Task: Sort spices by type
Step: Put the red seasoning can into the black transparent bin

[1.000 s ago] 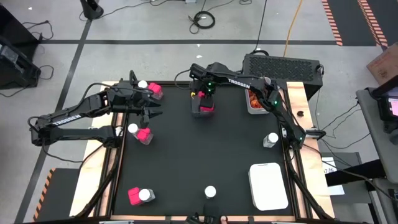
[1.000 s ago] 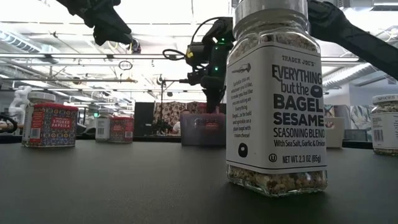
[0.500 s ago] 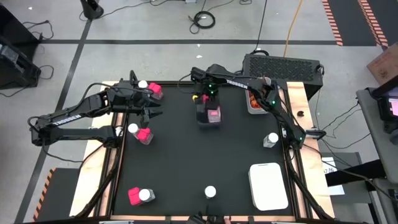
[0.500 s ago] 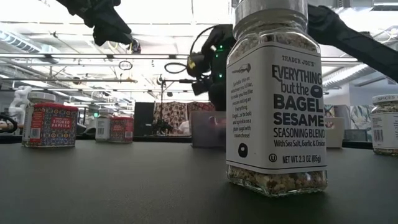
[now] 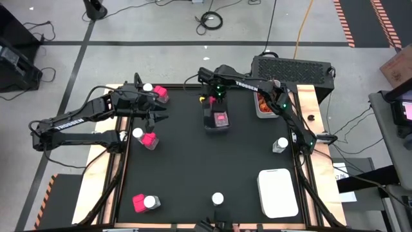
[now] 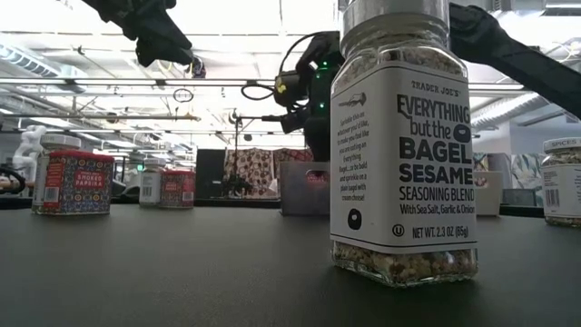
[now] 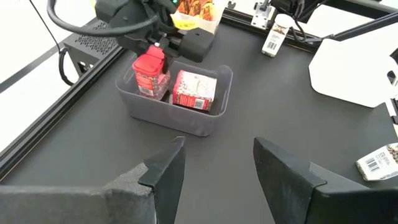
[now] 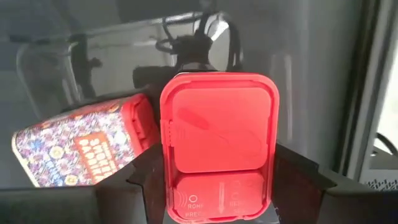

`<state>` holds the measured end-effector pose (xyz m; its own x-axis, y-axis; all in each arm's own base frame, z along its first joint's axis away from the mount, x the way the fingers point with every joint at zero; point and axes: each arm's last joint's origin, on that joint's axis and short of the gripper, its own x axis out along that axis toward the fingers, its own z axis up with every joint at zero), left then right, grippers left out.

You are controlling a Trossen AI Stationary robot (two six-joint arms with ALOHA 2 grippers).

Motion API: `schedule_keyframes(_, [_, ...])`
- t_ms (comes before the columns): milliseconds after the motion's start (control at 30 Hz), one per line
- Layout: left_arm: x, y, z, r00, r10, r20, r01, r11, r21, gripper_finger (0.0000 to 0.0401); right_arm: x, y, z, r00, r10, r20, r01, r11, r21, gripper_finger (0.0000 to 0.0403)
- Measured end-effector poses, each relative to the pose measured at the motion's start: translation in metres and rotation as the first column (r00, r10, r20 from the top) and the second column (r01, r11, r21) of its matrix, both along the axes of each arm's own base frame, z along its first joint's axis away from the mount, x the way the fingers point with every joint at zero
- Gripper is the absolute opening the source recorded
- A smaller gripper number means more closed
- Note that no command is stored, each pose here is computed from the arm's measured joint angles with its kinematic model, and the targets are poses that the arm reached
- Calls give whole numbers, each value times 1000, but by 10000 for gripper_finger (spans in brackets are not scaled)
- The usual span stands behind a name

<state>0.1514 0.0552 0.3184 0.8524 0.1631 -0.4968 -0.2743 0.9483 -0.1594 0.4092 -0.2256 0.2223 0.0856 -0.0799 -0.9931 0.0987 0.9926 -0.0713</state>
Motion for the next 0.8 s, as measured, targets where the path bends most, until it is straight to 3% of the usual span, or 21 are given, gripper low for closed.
schedule_keyframes(233, [0, 0, 0, 1000, 2, 0, -2, 1000, 1, 194, -3, -10, 1, 1000, -21, -18, 19, 997, -81, 209])
schedule_keyframes(800, [0, 0, 0, 1000, 5, -1, -5, 1000, 3, 194, -5, -9, 2, 999, 18, -36, -20, 997, -73, 261])
